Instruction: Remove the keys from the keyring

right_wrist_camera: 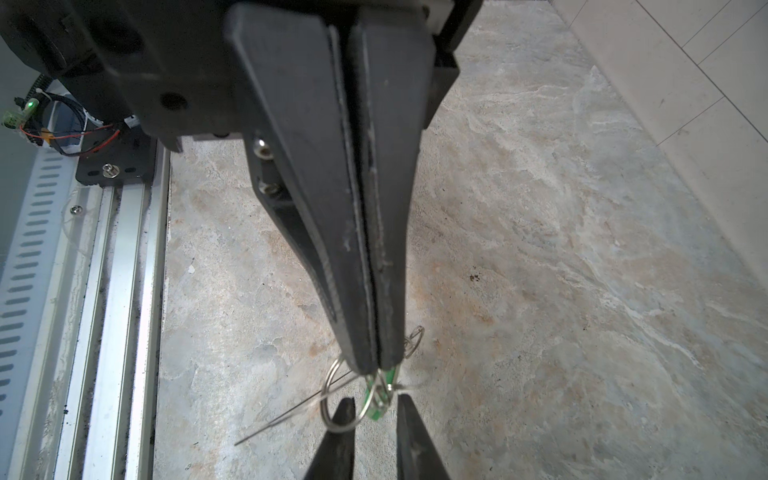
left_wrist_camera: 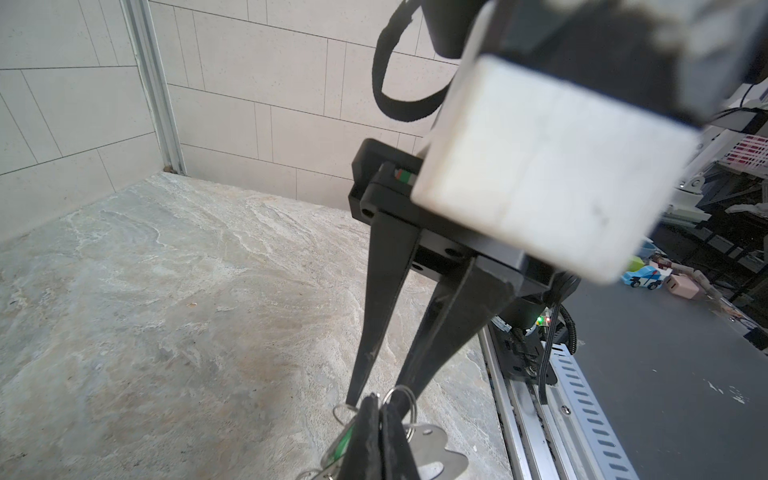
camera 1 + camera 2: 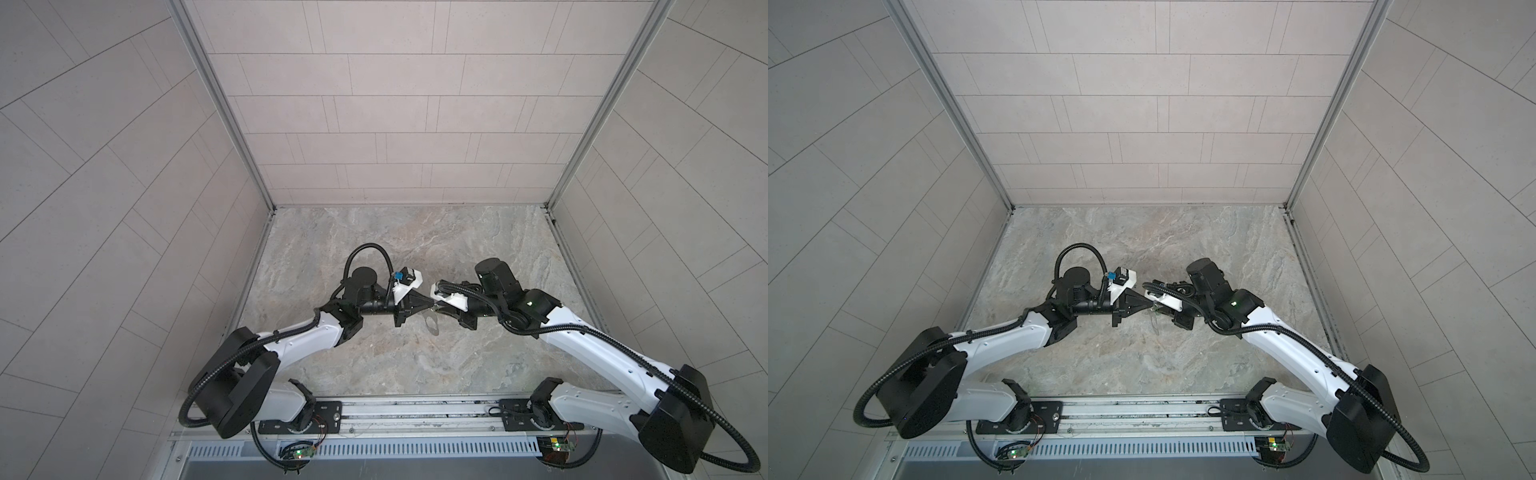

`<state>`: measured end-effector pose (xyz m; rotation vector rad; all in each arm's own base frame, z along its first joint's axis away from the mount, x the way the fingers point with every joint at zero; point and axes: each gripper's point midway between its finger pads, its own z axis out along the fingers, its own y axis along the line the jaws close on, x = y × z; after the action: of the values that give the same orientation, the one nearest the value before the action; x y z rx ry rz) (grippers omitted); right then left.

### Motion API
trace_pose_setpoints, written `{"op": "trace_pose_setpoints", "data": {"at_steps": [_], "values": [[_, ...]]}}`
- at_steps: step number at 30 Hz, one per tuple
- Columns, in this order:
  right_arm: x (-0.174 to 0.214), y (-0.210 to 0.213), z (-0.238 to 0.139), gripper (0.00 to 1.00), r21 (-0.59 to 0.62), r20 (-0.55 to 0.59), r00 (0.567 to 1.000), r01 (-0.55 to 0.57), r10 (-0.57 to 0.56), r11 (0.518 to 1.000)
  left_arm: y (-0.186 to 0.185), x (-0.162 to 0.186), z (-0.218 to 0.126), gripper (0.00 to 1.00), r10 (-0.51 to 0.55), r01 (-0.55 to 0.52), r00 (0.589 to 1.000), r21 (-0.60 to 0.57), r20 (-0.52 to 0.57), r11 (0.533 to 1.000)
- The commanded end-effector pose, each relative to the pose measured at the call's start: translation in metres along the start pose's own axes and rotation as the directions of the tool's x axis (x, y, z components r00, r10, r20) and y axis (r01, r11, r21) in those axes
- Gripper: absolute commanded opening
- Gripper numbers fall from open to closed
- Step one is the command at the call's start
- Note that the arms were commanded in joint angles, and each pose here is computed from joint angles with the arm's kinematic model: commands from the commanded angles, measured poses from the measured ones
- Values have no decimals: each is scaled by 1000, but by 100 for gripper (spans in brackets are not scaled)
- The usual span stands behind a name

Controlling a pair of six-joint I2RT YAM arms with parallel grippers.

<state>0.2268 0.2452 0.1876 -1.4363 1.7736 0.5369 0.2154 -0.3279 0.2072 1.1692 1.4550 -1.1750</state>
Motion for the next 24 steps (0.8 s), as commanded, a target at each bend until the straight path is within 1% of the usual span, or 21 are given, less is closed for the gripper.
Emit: {"op": "trace_pose_setpoints", "data": {"at_steps": [1, 5, 9, 17, 21, 24], "values": [[-10, -3, -5, 21, 1, 24, 999, 24, -24, 1000, -7, -17, 2, 0, 43, -44, 998, 37, 35, 998], [-7, -6, -8, 24, 14, 20, 1000, 21, -21, 1000, -8, -19, 3, 0, 46, -47, 998, 43, 36, 998], [-15, -2, -11, 24, -14, 54, 998, 29, -29, 999, -8, -19, 3, 0, 48, -50, 998, 44, 34, 998], [-21, 3, -9, 22, -55, 82, 996, 32, -28, 998, -9, -19, 5, 0, 50, -52, 998, 54, 32, 997], [-18, 6, -6, 20, -76, 70, 997, 41, -35, 996, -9, -19, 5, 0, 51, -53, 998, 55, 32, 997], [-15, 5, -6, 14, -76, 51, 998, 41, -37, 996, -9, -19, 5, 0, 50, -52, 998, 55, 31, 997]]}}
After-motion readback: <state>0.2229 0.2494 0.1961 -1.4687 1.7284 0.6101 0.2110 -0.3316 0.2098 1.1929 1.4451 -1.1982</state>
